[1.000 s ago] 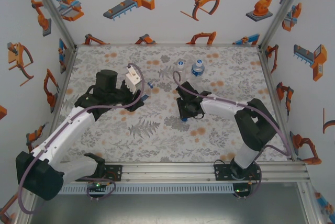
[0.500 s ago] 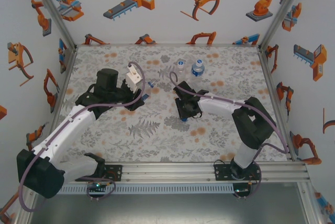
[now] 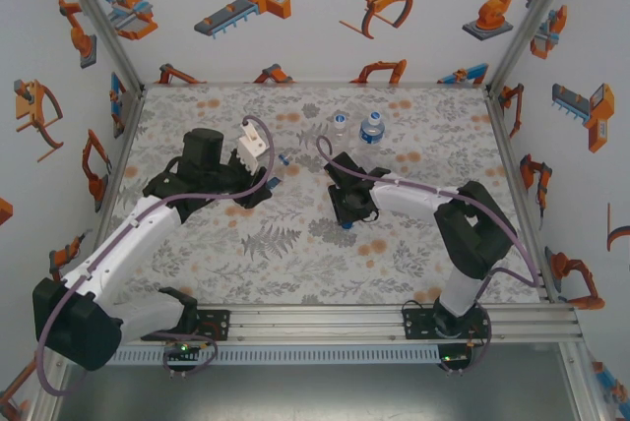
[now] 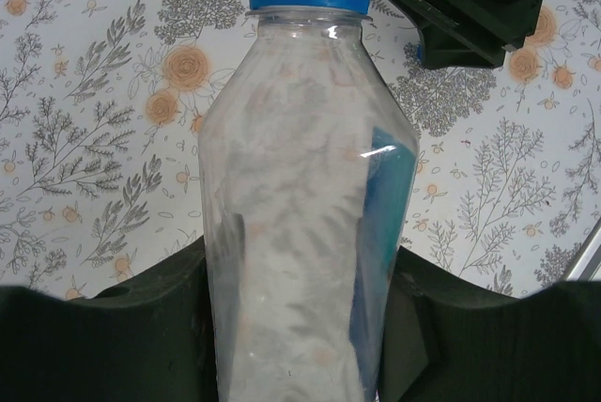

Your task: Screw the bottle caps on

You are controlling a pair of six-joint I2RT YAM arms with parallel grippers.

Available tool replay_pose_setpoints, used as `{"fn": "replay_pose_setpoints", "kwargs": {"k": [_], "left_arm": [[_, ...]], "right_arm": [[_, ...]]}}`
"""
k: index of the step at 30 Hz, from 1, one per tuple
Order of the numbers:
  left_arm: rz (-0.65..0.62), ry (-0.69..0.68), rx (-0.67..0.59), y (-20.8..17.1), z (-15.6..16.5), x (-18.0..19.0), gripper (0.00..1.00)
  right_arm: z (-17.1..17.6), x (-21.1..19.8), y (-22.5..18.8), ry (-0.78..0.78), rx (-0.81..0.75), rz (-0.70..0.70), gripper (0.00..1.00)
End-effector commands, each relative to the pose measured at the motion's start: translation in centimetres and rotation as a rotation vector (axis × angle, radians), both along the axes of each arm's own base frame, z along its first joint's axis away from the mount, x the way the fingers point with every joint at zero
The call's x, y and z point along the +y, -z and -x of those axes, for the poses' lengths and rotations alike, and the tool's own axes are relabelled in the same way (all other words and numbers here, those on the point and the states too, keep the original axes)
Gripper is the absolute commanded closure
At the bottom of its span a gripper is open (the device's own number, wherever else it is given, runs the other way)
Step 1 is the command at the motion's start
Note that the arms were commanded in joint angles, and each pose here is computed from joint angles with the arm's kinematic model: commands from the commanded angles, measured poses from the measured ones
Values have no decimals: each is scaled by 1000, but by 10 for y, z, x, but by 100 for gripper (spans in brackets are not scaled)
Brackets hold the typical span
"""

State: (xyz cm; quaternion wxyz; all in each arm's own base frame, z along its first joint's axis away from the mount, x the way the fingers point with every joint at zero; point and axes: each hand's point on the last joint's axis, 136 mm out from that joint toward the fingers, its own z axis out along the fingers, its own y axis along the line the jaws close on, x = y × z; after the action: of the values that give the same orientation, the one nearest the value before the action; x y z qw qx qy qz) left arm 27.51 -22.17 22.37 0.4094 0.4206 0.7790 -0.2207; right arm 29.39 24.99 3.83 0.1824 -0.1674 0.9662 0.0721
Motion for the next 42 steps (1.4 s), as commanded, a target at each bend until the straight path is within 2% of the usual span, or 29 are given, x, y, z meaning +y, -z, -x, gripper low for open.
{"fn": "replay_pose_setpoints", "kwargs": {"k": [1,9,20,25,29,34,42], "left_arm": [[11,-9,-2,-10,-2,1,89],[11,-10,-3,-10,-3,0,89],[8,-9,0,-9,-3,1,89],[6,-6,4,-8,-3,0,90],[10,9,2,-8,0,-1,91],[18,47,-22,-12,6,-4,94],[25,161,-127,-25,30,-15,98]], "right_arm": [[0,0,0,-11,0,31,62],[1,0,-2,-11,8,31,61],[1,2,-5,-11,8,19,69],[-2,2,-21,-12,-46,-12,72],[-4,7,-47,-55,-145,-91,74],[2,22,-103,-211,-334,-258,76],[57,39,-203,-709,-720,-439,82]]}}
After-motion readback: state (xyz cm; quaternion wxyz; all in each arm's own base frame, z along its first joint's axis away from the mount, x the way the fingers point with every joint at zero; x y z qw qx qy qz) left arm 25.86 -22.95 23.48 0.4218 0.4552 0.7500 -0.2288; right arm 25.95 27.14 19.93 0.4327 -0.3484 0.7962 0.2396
